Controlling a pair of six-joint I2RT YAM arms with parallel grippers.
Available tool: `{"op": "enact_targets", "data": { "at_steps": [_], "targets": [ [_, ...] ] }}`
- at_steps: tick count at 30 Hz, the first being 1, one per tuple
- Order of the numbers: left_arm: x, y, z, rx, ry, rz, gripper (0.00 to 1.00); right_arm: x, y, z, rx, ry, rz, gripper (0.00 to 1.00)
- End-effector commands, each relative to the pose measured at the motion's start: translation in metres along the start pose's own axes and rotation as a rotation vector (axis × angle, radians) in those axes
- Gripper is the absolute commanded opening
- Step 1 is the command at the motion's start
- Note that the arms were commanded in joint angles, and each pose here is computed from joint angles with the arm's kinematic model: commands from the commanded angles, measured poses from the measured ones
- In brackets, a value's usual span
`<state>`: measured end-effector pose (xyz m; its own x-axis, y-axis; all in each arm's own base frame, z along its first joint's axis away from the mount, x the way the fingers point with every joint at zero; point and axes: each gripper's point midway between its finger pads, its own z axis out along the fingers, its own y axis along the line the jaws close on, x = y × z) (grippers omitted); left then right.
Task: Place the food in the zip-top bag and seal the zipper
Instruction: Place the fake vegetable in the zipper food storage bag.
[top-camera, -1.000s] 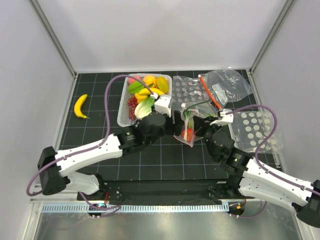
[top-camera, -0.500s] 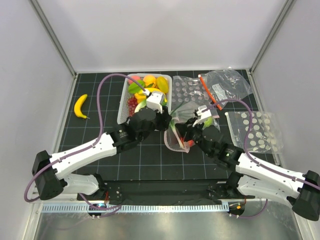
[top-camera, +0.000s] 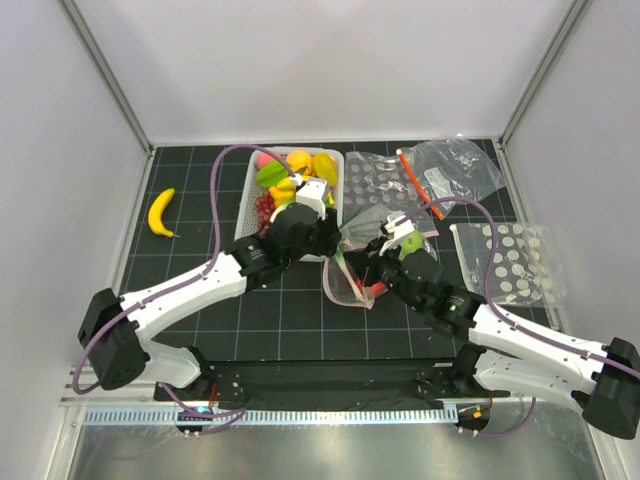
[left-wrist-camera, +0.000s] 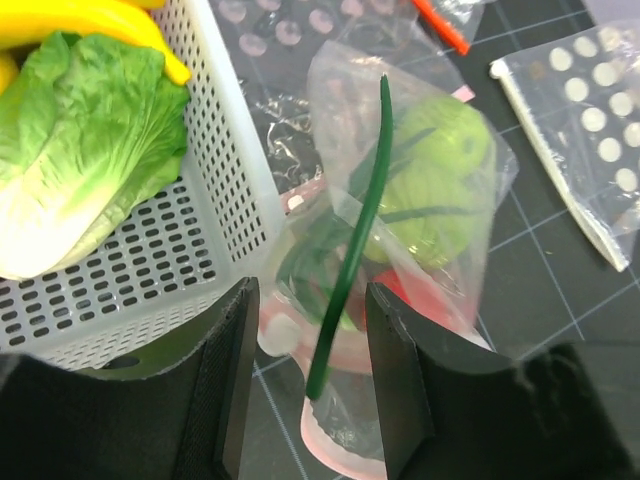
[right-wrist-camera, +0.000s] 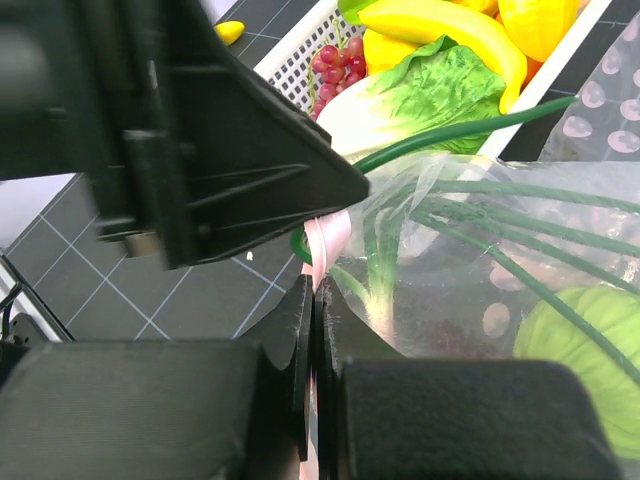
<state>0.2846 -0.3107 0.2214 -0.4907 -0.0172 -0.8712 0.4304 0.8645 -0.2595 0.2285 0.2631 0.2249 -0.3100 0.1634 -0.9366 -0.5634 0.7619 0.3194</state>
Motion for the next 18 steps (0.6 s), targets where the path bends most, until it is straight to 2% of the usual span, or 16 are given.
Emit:
{"op": "enact_targets", "data": {
  "at_steps": [1, 3, 6, 7, 8, 12, 18],
  "targets": [
    [-0.001, -0.010, 0.008, 0.037, 0.041, -0.026, 0.50, -0.037, 0.014, 0.002, -0.038, -0.105, 0.018, 0.01],
    [-0.002, -0.015, 0.010, 0.049, 0.058, -0.030, 0.44, -0.038, 0.013, 0.002, -0.030, -0.105, 0.018, 0.01],
    [0.005, -0.014, 0.012, 0.038, 0.096, -0.019, 0.20, -0.038, 0.011, 0.001, -0.020, -0.107, 0.026, 0.01],
    [0.005, -0.012, 0.011, 0.031, 0.093, -0.021, 0.05, -0.039, 0.010, 0.001, -0.016, -0.110, 0.029, 0.01],
    [0.000, -0.011, 0.007, 0.028, 0.073, -0.027, 0.00, -0.039, 0.007, 0.002, 0.004, -0.113, 0.034, 0.01],
    [-0.013, -0.005, -0.007, 0.024, -0.006, -0.050, 0.00, -0.036, -0.015, 0.004, 0.140, -0.106, 0.060, 0.01],
    [-0.011, -0.022, -0.013, 0.137, -0.019, -0.077, 0.00, -0.039, -0.047, -0.001, 0.321, -0.160, 0.122, 0.01]
  ]
}}
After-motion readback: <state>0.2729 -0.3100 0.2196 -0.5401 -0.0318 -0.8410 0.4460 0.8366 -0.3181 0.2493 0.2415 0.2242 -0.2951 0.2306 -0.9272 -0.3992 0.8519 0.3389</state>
